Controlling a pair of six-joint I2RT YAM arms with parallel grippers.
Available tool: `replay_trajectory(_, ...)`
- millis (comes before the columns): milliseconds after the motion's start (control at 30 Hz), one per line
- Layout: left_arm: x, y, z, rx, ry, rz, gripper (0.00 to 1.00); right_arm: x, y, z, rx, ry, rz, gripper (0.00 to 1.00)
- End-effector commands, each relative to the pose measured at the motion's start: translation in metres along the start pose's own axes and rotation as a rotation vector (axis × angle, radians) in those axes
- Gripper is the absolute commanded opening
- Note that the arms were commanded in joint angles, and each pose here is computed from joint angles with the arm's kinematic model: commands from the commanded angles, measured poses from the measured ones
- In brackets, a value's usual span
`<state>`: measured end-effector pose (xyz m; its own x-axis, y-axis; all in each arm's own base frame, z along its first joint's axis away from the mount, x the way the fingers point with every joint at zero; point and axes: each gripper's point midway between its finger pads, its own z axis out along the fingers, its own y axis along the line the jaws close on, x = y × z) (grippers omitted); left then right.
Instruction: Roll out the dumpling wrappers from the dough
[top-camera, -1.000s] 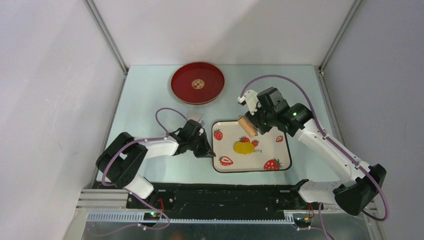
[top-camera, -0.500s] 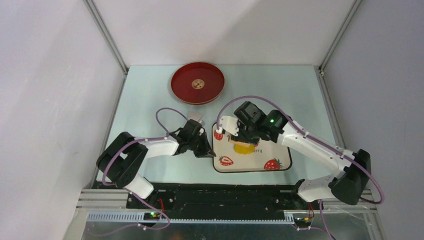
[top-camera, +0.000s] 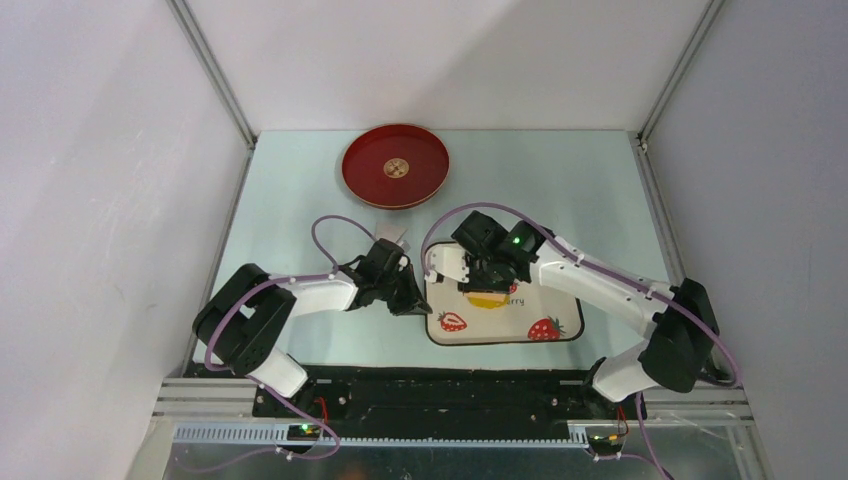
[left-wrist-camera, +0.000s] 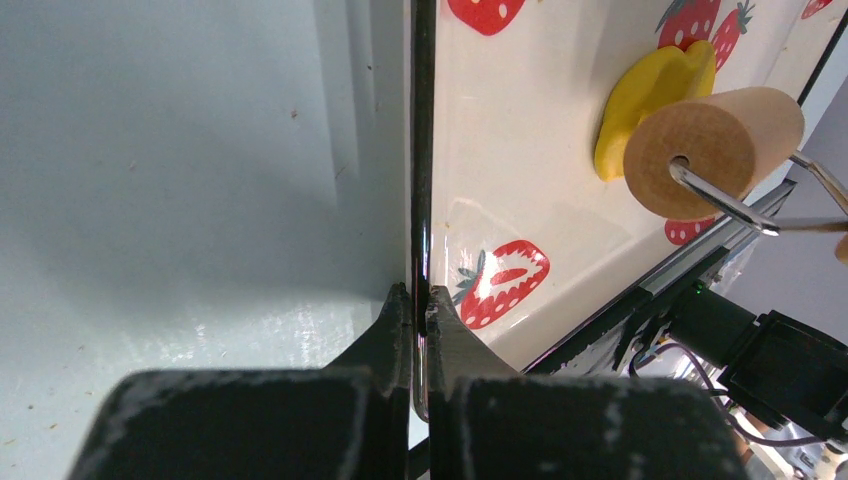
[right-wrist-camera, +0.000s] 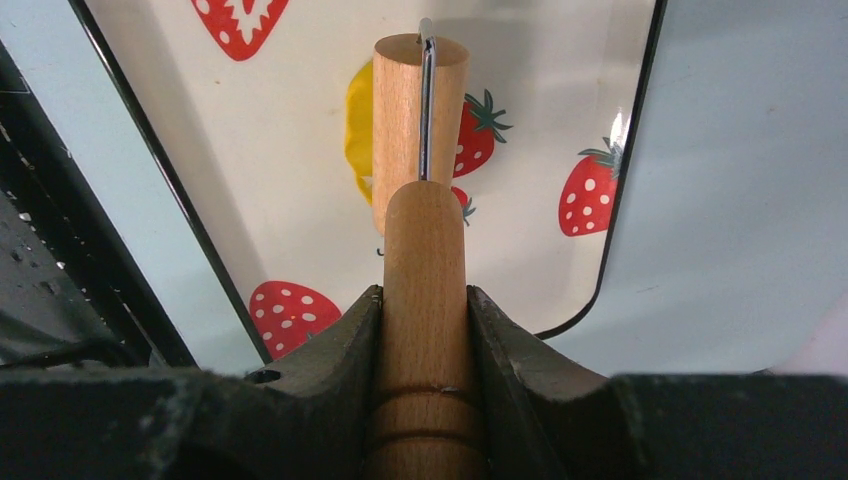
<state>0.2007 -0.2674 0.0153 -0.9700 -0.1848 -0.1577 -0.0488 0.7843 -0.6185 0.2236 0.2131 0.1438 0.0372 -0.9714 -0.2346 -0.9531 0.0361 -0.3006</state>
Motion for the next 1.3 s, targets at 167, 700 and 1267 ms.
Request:
replay_trajectory(167, 0.02, 0.037, 0.006, -0.14, 0.059, -0.012, 0.0, 0.007, -0.009, 0.017, 0.028, 0.083, -0.047, 0.0)
replay_trajectory(700, 0.02, 0.037, 0.007, -0.141, 0.06, -0.011, 0.0, 0.023, 0.042, 0.037, -0.111, 0.082, -0.03, 0.0)
replay_trajectory(1267, 0.02, 0.037, 0.006, -0.14, 0.058, -0.011, 0.0, 0.034, 0.116, 0.045, -0.278, 0.057, -0.013, 0.0)
